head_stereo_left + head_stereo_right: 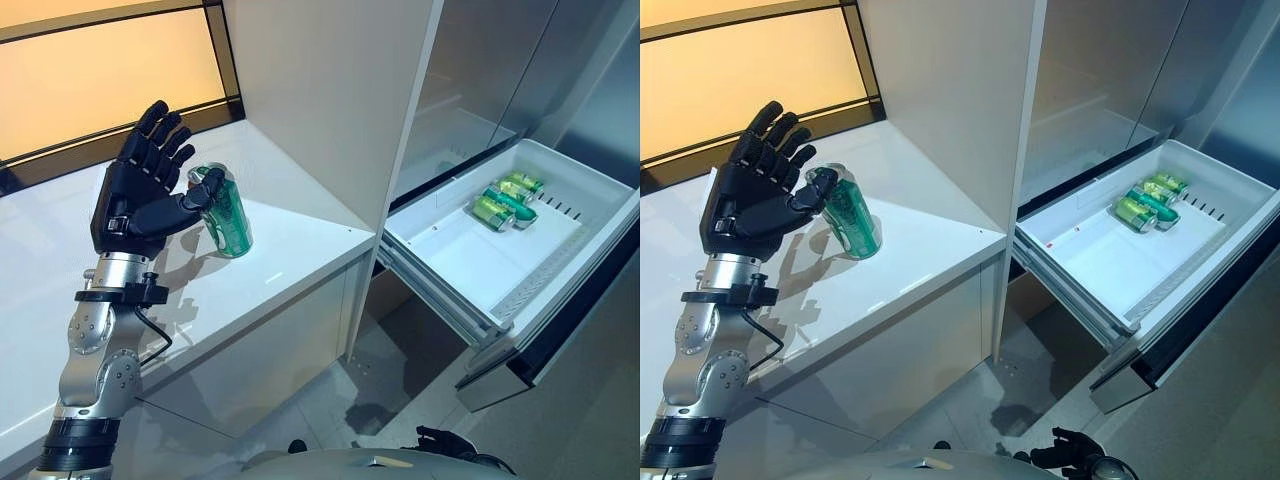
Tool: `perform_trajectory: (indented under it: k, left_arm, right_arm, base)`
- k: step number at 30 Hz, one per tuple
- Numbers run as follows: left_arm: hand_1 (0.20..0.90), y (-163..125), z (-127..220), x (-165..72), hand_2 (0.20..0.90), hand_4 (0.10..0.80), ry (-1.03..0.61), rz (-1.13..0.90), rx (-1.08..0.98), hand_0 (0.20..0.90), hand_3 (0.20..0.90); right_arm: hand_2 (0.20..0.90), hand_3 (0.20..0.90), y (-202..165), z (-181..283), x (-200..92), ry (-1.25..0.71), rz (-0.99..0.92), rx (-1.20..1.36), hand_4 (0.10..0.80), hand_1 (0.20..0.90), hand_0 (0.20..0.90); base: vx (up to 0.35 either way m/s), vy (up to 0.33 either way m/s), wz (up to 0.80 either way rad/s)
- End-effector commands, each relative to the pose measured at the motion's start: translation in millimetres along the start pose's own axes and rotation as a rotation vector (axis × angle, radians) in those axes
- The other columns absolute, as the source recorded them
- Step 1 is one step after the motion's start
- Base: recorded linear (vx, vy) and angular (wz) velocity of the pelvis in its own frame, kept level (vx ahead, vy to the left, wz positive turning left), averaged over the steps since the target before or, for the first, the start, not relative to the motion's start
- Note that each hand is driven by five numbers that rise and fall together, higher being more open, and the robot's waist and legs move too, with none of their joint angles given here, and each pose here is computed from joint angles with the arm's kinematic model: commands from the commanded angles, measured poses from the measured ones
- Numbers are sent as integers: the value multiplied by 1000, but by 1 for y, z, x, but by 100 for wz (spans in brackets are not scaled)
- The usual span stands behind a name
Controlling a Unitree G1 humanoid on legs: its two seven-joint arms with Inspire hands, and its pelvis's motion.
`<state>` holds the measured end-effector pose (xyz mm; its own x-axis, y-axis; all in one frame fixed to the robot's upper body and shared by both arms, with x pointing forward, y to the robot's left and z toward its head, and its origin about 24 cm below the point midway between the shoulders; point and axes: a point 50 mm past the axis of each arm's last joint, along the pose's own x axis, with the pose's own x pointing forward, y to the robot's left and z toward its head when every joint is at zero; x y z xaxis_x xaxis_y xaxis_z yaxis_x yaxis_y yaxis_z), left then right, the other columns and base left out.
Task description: Put drinks into fridge and close the fridge
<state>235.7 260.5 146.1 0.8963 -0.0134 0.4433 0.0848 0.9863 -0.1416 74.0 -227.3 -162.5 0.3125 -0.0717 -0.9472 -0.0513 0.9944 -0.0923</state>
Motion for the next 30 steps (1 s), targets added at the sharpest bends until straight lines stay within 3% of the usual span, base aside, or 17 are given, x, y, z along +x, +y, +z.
perform_trajectory:
  k: [1, 14, 30]
  left_arm:
    - [900, -9, 47, 25, 900, 800, -257, -52, 24, 900, 900]
    - [900, -8, 23, 23, 900, 800, -78, -58, 6, 900, 900]
    - [900, -13, 13, 25, 900, 800, -10, -78, -35, 900, 900]
  right_arm:
    - [900, 900, -7, 3, -1, -16, -2, -63, 800, 900, 900]
    - [900, 900, -8, 10, -1, -13, -6, -56, 800, 900, 900]
    - [900, 900, -7, 11, 0, -6, -3, -59, 800, 900, 900]
  base:
    - [0, 0, 0]
    - [0, 0, 0]
    - [0, 0, 0]
